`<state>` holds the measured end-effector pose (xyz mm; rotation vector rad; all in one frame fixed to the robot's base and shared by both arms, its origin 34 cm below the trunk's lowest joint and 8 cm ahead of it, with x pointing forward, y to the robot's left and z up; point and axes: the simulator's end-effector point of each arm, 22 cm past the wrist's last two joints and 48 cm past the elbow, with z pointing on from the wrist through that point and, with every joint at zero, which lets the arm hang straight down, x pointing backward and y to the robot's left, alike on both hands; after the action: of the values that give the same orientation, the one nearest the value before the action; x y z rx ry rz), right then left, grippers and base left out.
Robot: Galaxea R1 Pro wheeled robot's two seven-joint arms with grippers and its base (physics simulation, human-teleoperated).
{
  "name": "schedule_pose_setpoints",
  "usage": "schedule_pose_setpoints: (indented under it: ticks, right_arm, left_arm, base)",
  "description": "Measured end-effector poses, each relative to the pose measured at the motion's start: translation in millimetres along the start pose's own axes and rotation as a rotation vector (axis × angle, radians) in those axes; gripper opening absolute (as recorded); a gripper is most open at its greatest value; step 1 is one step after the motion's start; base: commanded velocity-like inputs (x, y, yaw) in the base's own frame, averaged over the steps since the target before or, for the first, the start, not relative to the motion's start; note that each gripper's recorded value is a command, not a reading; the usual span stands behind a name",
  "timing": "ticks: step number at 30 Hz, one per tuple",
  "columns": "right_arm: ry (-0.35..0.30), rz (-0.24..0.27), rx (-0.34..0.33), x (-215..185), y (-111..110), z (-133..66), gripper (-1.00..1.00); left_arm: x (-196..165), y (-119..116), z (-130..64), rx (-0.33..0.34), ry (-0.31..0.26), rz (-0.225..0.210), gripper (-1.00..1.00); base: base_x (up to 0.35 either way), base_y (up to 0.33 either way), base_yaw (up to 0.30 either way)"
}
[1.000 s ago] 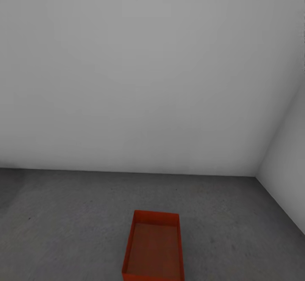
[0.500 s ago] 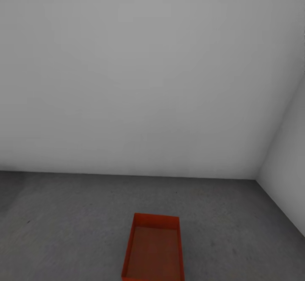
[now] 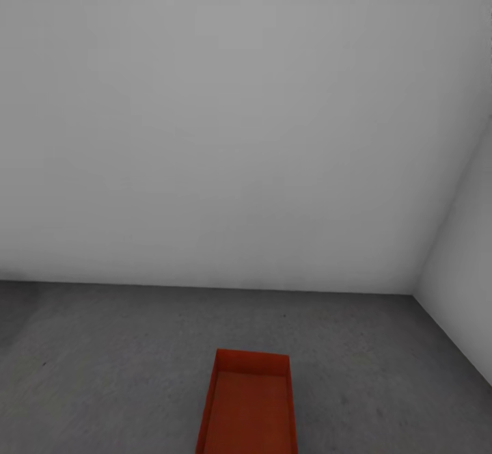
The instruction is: Move the two storage containers from the living room to the garage. In the garage, place one container on the floor and stack the other container on top of it (either order is fine).
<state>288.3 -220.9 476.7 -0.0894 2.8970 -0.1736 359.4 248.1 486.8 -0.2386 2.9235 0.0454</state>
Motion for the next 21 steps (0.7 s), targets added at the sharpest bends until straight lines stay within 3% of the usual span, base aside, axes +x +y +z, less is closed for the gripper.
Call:
schedule_pose_setpoints:
  ticks: [21]
  right_arm:
    - [0.0, -0.002, -0.001, -0.8, 0.1, -0.1, 1.0]
  left_arm:
    - [1.3, -0.3, -0.2, 0.002, 0.003, -0.004, 1.0]
  base:
    - [0.0, 0.0, 0.0]
